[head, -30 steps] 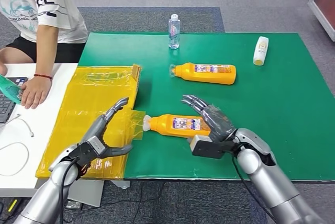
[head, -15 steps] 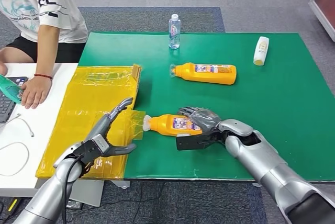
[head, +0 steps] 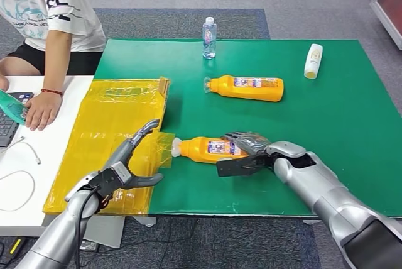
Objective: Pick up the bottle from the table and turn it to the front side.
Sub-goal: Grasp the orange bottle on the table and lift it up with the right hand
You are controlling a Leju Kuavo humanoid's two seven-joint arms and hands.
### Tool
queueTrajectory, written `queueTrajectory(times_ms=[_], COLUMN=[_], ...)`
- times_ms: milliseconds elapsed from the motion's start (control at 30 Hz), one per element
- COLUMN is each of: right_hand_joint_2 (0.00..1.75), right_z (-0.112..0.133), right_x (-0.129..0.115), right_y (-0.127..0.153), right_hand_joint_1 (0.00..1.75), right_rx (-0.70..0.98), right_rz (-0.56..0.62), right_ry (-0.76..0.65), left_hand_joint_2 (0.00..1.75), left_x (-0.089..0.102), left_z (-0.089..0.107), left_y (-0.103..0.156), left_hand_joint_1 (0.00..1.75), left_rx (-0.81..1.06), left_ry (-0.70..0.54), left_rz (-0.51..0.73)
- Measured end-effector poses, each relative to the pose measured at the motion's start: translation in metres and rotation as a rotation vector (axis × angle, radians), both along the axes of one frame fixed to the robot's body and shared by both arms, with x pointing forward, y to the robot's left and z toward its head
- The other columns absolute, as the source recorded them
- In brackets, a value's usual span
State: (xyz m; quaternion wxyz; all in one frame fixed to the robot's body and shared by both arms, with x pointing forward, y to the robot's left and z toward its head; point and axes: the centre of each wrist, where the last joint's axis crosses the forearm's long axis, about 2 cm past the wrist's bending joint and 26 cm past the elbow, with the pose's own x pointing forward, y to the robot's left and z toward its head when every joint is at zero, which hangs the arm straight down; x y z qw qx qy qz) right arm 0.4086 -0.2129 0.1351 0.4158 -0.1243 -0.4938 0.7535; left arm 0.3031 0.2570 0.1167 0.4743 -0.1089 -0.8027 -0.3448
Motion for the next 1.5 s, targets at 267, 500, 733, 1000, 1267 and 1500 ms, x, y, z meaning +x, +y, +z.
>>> queueTrajectory(times_ms=[267, 500, 733, 1000, 1267, 1500], right_hand_joint_2=[1.75, 1.75, 1.75, 1.75, 1.75, 1.75], right_z=[-0.001, -0.002, -0.006, -0.019, -0.048, -0.054], right_x=[0.001, 0.0, -0.002, -0.009, -0.049, -0.084], right_y=[0.002, 0.002, -0.005, -0.032, -0.076, -0.102], right_hand_joint_1=[1.75, 1.75, 1.75, 1.75, 1.75, 1.75], right_rx=[-0.008, 0.012, 0.043, 0.201, 0.715, 1.084], right_rz=[-0.013, -0.019, -0.034, -0.109, -0.285, -0.366], right_ry=[0.012, 0.015, 0.02, 0.02, 0.089, 0.131], left_hand_joint_2=[1.75, 1.75, 1.75, 1.75, 1.75, 1.75], left_x=[0.007, 0.009, 0.006, -0.004, -0.026, -0.04], left_z=[0.005, 0.007, 0.003, -0.006, -0.014, -0.017], left_y=[-0.003, -0.003, -0.002, 0.002, 0.01, 0.018], left_hand_joint_1=[0.0, 0.0, 0.0, 0.0, 0.0, 0.0], left_rx=[0.008, 0.009, 0.009, 0.014, 0.01, -0.024], left_ry=[-0.009, -0.013, -0.006, 0.013, 0.016, 0.028], left_rz=[-0.016, -0.016, -0.009, -0.003, -0.007, -0.025])
